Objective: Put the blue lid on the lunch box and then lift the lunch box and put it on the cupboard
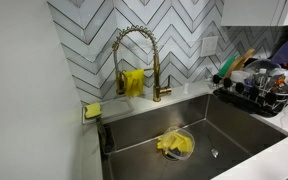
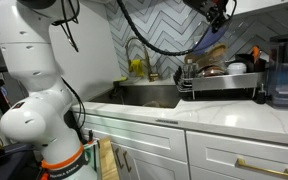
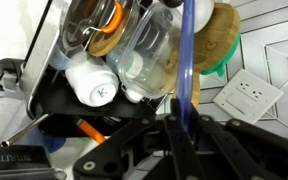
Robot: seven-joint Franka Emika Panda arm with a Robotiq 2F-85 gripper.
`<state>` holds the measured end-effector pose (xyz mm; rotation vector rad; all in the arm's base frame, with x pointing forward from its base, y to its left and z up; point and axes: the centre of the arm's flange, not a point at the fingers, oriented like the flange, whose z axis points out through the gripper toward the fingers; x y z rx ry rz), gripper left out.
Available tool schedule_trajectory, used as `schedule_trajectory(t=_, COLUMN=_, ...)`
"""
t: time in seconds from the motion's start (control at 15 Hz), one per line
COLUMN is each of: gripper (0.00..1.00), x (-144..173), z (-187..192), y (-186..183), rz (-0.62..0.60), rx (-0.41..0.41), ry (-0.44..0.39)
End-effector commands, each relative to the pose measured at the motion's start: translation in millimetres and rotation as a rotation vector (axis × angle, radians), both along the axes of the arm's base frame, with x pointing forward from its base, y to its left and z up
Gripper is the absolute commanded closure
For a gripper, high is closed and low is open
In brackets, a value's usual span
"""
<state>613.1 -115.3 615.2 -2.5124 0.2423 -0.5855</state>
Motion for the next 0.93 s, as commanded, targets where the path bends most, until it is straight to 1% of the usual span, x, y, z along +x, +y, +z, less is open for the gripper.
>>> schedule_trajectory(t=0.0, gripper=0.98, x=-7.4, z=-36.5, y=-16.5, rz=-0.011, rx=0.123, ry=-0.004)
schedule_trajectory(t=0.2, gripper=0.98, x=-6.9, z=-65.0, y=-23.8, rz=-0.026, rx=0.193, ry=0.004)
schedule_trajectory(t=0.33, gripper=0.98, x=-4.4, z=-79.8, y=-25.4, rz=-0.026, rx=0.232, ry=-0.015)
schedule_trajectory(t=0.6, gripper=0.98, x=2.5, z=-105.9, y=-18.4, rz=-0.023, rx=0.321, ry=-0.031)
schedule_trajectory(t=0.67, gripper=0.98, x=4.6, z=-111.4, y=-17.1, rz=-0.019, rx=0.336, ry=-0.037)
schedule_trajectory(t=0.87, gripper=0.98, x=12.9, z=-126.1, y=-15.9, rz=-0.021, rx=0.338, ry=-0.065)
